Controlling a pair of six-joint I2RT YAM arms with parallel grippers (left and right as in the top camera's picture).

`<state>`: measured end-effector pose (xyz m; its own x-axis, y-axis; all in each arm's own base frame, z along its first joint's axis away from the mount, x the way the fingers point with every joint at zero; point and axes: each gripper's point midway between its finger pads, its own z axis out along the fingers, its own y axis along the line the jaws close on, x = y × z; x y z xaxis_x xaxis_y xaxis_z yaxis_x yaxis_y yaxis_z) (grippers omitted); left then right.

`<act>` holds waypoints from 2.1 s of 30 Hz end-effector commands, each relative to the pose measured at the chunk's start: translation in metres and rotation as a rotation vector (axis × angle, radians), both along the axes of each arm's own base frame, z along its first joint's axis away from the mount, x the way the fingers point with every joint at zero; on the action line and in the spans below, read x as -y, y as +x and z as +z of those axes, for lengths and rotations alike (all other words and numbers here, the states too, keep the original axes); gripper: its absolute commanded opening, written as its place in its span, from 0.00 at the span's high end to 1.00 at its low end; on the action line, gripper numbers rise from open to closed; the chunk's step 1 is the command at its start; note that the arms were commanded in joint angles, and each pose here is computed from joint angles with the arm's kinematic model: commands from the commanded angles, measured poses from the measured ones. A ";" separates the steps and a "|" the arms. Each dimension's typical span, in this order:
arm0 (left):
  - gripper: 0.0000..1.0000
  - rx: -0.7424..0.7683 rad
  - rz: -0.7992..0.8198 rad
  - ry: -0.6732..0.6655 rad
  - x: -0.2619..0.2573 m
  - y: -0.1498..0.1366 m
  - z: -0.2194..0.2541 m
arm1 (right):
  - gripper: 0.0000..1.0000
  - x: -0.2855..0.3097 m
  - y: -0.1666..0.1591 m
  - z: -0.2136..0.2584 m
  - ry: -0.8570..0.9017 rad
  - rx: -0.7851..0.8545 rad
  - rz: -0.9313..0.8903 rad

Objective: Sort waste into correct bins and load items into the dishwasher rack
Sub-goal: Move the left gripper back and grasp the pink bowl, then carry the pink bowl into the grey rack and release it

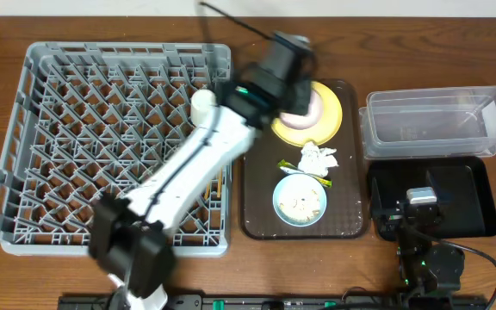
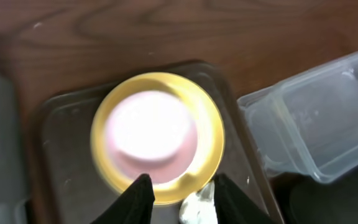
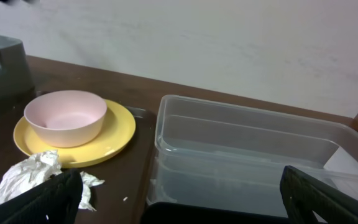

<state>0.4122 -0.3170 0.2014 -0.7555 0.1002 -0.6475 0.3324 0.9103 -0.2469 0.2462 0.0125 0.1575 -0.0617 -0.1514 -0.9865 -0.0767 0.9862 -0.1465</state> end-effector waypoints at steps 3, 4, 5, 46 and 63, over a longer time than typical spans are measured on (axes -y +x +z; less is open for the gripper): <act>0.64 0.064 0.012 0.085 0.027 0.019 -0.044 | 0.01 0.002 0.000 0.000 -0.011 0.001 -0.006; 0.64 0.066 0.005 0.084 0.034 0.021 -0.054 | 0.01 0.002 0.000 0.000 -0.011 0.001 -0.006; 0.64 0.064 0.001 0.085 0.039 0.024 -0.065 | 0.01 0.002 0.000 0.000 -0.011 0.001 -0.006; 0.94 -0.274 -0.030 -0.129 -0.091 -0.111 0.079 | 0.01 0.002 0.000 0.000 -0.011 0.001 -0.006; 0.94 -0.345 -0.126 -1.105 -0.236 -0.096 0.053 | 0.01 0.002 0.000 0.000 -0.011 0.001 -0.006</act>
<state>0.3157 -0.0875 0.2509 -0.9165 -0.3002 -0.2644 0.1820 0.2757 -0.9439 0.2462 0.0125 0.1576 -0.0614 -0.1514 -0.9866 -0.0763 0.9863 -0.1466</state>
